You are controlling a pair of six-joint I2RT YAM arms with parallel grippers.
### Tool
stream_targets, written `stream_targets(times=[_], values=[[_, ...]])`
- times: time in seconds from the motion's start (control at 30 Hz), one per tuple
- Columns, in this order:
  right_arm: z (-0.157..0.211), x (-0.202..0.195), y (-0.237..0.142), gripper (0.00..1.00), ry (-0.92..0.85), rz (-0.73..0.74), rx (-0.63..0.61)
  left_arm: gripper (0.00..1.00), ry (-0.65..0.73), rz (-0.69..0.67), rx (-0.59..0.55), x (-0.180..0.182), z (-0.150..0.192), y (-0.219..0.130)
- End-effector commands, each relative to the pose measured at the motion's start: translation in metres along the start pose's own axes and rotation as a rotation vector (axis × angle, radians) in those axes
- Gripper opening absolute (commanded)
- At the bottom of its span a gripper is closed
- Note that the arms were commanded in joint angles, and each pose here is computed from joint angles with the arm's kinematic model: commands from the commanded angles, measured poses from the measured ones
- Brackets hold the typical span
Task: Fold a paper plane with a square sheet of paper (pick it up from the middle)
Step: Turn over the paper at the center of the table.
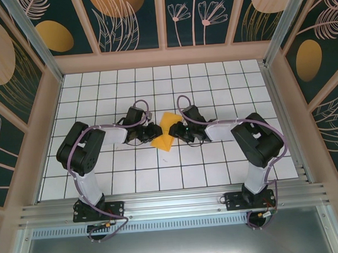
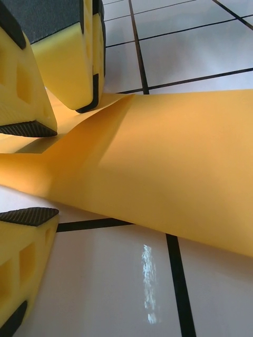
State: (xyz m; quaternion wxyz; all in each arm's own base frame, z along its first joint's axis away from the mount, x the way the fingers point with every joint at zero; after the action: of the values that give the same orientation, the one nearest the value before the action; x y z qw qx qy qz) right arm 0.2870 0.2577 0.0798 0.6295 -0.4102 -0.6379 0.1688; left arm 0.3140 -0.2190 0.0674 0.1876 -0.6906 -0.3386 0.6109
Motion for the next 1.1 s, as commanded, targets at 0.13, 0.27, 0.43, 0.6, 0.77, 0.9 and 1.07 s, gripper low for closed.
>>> stream_targets(times=[0.13,0.27,0.43,0.6,0.77,0.9,1.07], values=[[-0.004,0.011,0.005,0.42,-0.007,-0.083,-0.001,0.22,0.005,-0.018,0.020,0.006,0.003,0.003],[-0.006,0.014,0.006,0.38,-0.015,-0.107,0.001,0.22,0.004,-0.020,0.020,0.007,0.003,0.003],[-0.007,0.017,0.006,0.33,-0.028,-0.140,0.002,0.22,0.003,-0.018,0.016,0.006,0.003,0.002],[-0.002,0.015,0.006,0.28,-0.054,-0.146,0.010,0.22,0.000,-0.013,0.002,0.004,0.001,0.000],[-0.001,0.011,0.005,0.13,-0.068,-0.124,0.003,0.22,-0.002,0.020,-0.024,-0.004,-0.001,-0.007],[-0.003,0.019,-0.003,0.07,-0.106,-0.135,-0.011,0.26,0.009,0.044,-0.056,-0.014,-0.004,-0.016],[-0.009,0.025,-0.023,0.04,-0.166,-0.058,-0.050,0.31,0.031,0.075,-0.140,-0.032,-0.009,-0.038]])
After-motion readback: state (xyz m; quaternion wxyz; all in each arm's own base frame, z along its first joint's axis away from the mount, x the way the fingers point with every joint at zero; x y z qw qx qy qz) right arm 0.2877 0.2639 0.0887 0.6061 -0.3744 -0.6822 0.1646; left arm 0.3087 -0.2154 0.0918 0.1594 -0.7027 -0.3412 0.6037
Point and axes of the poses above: each hand's point on the last joint's axis, 136 mm out from that joint toward the fingers, its own y axis out along the fingers, its own x axis along the line the jaws close on, z = x × y, the point moved 7 cm from there along -y, back along the fingers, and after that the axes turned 4 degrees about y, right-handed, at the moved point
